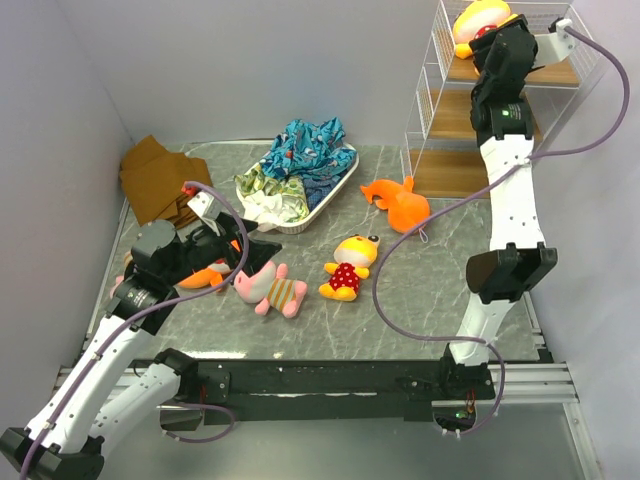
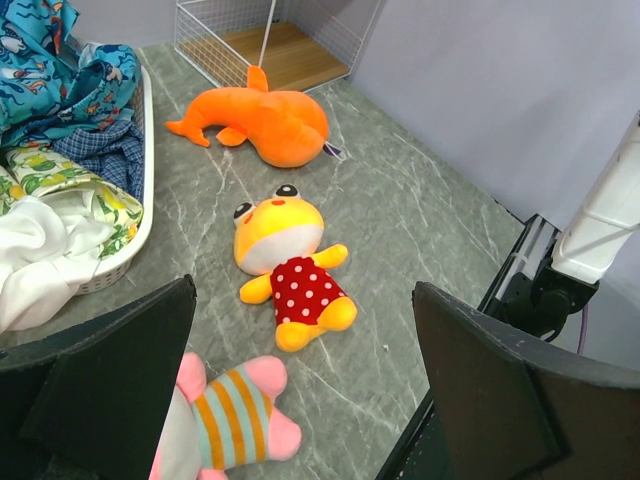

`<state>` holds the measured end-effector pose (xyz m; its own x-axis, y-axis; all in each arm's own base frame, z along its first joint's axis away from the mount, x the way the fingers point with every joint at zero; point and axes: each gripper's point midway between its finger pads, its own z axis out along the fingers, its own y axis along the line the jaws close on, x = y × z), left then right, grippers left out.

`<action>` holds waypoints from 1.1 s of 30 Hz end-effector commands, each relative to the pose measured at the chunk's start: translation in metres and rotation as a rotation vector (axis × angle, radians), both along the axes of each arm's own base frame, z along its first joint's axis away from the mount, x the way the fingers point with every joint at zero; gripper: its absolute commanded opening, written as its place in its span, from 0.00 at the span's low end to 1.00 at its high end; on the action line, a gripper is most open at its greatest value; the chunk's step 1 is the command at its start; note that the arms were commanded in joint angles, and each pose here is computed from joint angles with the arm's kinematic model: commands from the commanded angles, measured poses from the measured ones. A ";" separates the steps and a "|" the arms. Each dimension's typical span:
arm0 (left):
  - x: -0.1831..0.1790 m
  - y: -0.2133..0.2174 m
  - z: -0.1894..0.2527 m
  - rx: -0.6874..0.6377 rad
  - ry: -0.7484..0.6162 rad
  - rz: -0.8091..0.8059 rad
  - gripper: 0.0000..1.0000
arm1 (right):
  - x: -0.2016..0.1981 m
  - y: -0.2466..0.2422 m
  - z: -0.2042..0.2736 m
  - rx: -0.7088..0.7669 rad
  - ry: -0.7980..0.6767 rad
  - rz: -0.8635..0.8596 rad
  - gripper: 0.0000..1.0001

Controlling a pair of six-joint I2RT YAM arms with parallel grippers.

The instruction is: Place and organize the stuffed toys onto the shelf

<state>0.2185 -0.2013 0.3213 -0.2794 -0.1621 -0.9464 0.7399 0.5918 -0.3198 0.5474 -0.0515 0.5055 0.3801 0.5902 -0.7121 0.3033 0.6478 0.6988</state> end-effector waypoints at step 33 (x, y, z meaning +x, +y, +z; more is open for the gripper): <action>0.013 0.024 0.012 -0.005 -0.053 0.180 0.96 | -0.317 0.228 -0.367 0.207 0.798 0.820 0.68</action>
<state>0.2309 -0.1797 0.3276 -0.2260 -0.2072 -0.9518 0.6402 0.7049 -0.3054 0.2271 0.1603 0.1344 -0.7087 0.5662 -0.4209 0.2784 0.7726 0.5706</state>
